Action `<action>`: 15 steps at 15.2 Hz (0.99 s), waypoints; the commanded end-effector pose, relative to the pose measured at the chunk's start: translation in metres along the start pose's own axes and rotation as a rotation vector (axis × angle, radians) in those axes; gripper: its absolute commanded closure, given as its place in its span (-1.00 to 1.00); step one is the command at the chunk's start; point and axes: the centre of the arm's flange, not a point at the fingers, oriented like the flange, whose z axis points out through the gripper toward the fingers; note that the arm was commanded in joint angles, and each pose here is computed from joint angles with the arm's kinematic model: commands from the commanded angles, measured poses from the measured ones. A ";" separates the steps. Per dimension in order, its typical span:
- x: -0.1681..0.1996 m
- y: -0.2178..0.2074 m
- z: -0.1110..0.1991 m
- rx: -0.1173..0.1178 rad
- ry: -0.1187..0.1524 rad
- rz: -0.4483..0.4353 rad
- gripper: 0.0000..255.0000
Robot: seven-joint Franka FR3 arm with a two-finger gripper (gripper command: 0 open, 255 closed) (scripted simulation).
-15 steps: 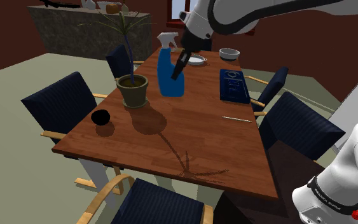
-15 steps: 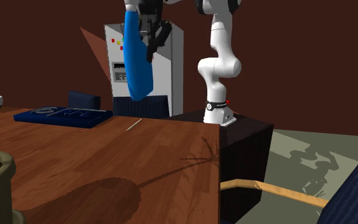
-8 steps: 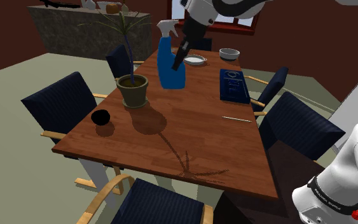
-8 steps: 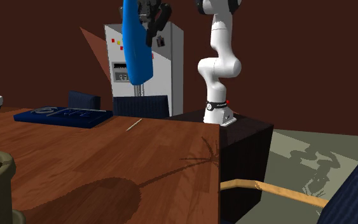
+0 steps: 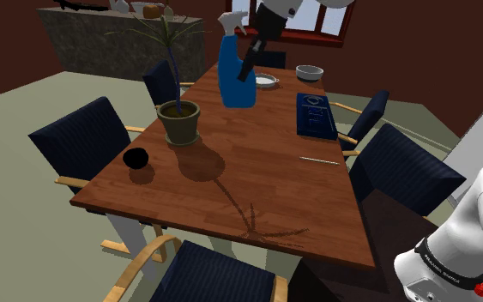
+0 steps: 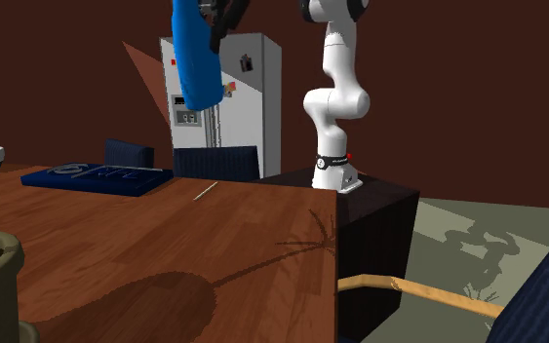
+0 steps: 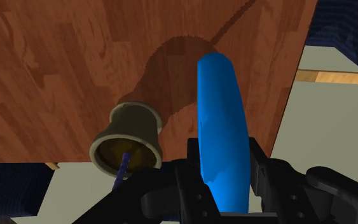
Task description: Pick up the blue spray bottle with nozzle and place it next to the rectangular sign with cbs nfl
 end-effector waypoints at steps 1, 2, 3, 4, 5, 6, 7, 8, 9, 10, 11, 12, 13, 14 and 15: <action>-0.008 0.023 -0.004 0.000 0.000 -0.001 1.00; -0.013 0.036 -0.006 0.000 0.000 -0.001 1.00; -0.017 0.048 -0.007 0.000 0.000 -0.001 1.00; -0.021 0.060 -0.009 0.000 0.000 -0.001 1.00; -0.026 0.073 -0.011 0.000 0.000 -0.001 1.00; -0.030 0.085 -0.013 0.000 0.000 -0.001 1.00; -0.034 0.097 -0.015 0.000 0.000 -0.001 1.00; -0.039 0.110 -0.017 0.000 0.000 -0.001 1.00; -0.043 0.122 -0.019 0.000 0.000 -0.001 1.00; -0.047 0.134 -0.020 0.000 0.000 -0.001 1.00; -0.052 0.147 -0.022 0.000 0.000 -0.001 1.00; -0.056 0.159 -0.024 0.000 0.000 -0.001 1.00; -0.060 0.171 -0.026 0.000 0.000 -0.001 1.00; -0.065 0.184 -0.028 0.000 0.000 -0.001 1.00; -0.069 0.196 -0.030 0.000 0.000 -0.001 1.00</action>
